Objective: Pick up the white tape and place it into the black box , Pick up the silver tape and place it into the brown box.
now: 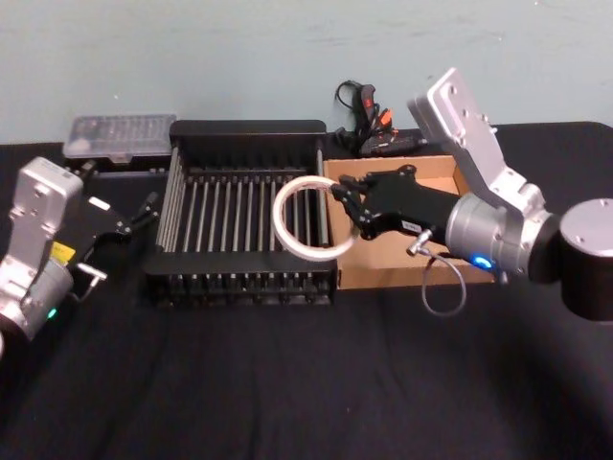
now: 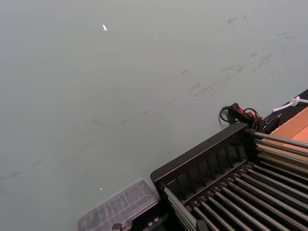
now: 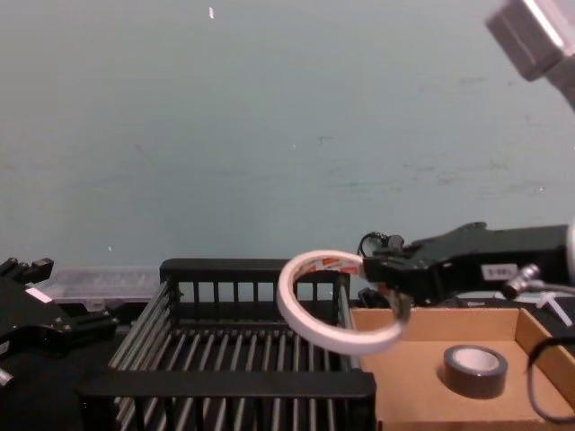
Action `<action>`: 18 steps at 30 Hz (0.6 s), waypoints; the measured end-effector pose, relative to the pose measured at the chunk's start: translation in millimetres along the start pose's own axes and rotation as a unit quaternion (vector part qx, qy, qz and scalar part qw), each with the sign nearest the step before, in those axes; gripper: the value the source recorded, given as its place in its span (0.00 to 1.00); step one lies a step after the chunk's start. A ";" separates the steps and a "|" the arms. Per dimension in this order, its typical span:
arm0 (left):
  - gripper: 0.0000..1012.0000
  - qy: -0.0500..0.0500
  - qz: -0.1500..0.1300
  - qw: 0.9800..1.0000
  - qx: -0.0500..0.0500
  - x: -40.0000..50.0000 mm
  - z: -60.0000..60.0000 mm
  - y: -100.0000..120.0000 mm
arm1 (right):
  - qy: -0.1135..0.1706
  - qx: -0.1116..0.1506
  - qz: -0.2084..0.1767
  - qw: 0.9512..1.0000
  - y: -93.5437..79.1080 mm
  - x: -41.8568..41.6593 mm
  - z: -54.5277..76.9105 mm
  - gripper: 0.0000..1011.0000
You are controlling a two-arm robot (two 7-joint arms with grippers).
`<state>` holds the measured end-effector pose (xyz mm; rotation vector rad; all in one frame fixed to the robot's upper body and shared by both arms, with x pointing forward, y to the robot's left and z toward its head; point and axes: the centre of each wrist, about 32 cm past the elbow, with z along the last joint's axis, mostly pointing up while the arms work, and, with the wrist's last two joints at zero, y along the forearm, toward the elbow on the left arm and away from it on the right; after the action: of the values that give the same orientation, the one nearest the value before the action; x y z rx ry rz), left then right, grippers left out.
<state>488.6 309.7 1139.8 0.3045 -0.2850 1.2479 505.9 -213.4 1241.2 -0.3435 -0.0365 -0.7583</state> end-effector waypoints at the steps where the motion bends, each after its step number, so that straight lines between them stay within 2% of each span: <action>1: 0.99 0.000 0.000 1.000 0.000 0.0 0.0 0.0 | -0.001 0.001 -0.001 1.000 4.4 2.4 1.1 0.09; 11: 0.99 0.000 0.000 1.000 0.000 0.0 0.0 0.0 | -0.005 0.002 -0.005 1.000 37.7 14.8 2.6 0.09; 18: 0.99 0.000 0.000 1.000 0.000 0.0 0.0 0.0 | -0.004 0.003 -0.002 1.000 63.0 18.9 1.5 0.09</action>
<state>488.6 309.7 1139.8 0.3044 -0.2851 1.2480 562.7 -183.1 1227.1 -0.3403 -0.0472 -0.7601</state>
